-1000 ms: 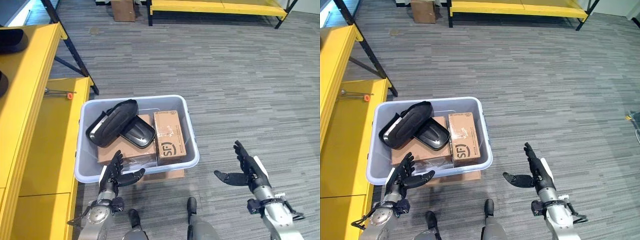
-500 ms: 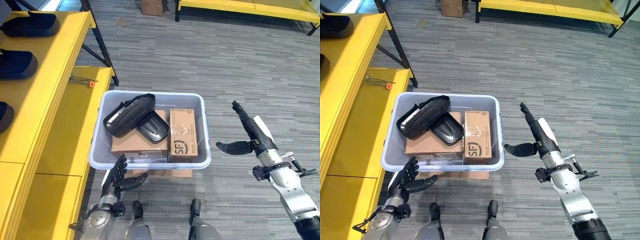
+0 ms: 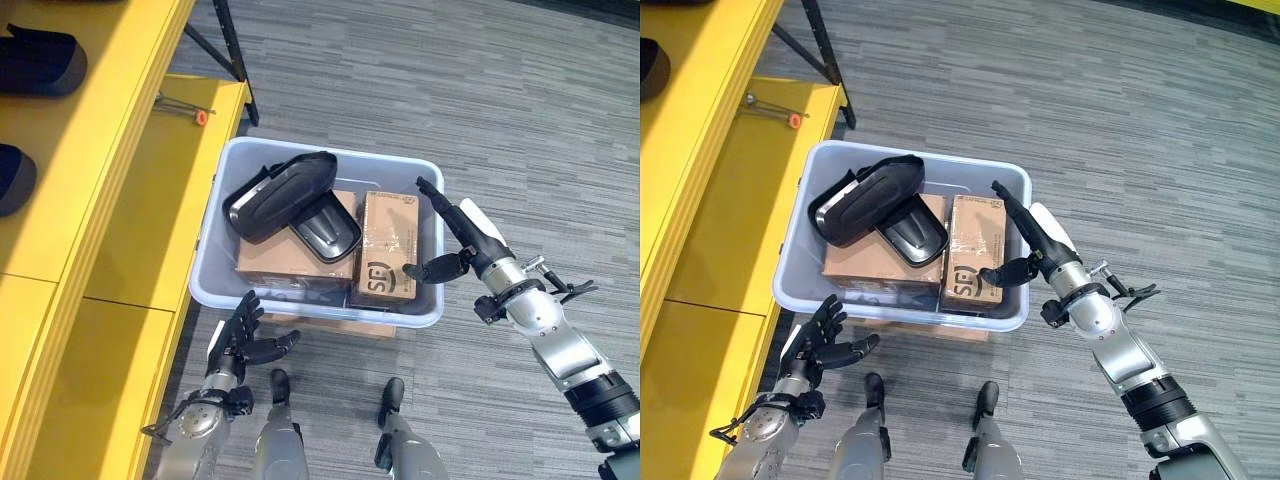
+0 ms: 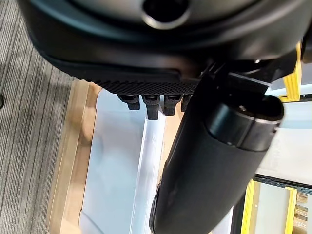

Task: Move parts from the plastic box to the shelf.

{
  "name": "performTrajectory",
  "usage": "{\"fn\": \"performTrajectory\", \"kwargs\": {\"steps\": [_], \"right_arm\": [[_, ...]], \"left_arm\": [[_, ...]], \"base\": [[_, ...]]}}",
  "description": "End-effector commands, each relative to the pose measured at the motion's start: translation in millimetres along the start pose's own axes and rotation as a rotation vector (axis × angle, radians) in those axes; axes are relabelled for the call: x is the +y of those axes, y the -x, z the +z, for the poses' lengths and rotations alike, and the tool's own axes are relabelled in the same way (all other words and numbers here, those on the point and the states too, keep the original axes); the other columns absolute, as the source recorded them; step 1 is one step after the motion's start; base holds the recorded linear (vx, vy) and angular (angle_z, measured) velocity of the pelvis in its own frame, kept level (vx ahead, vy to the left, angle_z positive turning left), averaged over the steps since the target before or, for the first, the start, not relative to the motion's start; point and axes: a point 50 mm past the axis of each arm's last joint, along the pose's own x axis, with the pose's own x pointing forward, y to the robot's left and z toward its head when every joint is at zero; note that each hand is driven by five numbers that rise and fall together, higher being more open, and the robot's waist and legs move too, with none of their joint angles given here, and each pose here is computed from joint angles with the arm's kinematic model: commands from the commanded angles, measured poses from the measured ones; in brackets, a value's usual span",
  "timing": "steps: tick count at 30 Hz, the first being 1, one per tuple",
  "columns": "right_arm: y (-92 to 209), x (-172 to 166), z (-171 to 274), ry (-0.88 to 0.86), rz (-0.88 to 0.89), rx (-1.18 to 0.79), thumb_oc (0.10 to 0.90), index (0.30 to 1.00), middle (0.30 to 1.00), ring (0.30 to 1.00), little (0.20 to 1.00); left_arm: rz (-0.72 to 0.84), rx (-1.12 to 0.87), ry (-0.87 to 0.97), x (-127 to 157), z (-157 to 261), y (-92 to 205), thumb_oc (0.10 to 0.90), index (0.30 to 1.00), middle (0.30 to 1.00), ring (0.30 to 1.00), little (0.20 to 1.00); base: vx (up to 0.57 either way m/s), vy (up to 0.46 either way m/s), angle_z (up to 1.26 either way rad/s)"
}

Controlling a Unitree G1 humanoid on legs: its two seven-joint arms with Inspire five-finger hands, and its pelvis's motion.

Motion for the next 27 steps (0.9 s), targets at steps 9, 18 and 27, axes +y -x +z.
{"fn": "performTrajectory", "kwargs": {"steps": [9, 18, 27], "right_arm": [[-46, -59, 77, 0.348, -0.092, -0.248, 0.9, 1.0, 1.0, 1.0, 1.0], [-70, -64, 106, 0.439, -0.103, -0.287, 0.9, 1.0, 1.0, 1.0, 1.0], [-82, -67, 127, 0.452, -0.126, -0.325, 0.9, 1.0, 1.0, 1.0, 1.0]], "left_arm": [[-0.036, -0.258, -0.028, 0, 55, -7, 0.9, 1.0, 1.0, 1.0, 1.0], [-0.021, -0.311, -0.028, -1, 68, -13, 0.9, 1.0, 1.0, 1.0, 1.0], [-0.007, -0.347, -0.016, -1, 77, -16, 0.9, 1.0, 1.0, 1.0, 1.0]], "base": [[-0.01, 0.004, 0.05], [-0.04, 0.01, 0.07], [-0.03, 0.007, 0.02]]}}
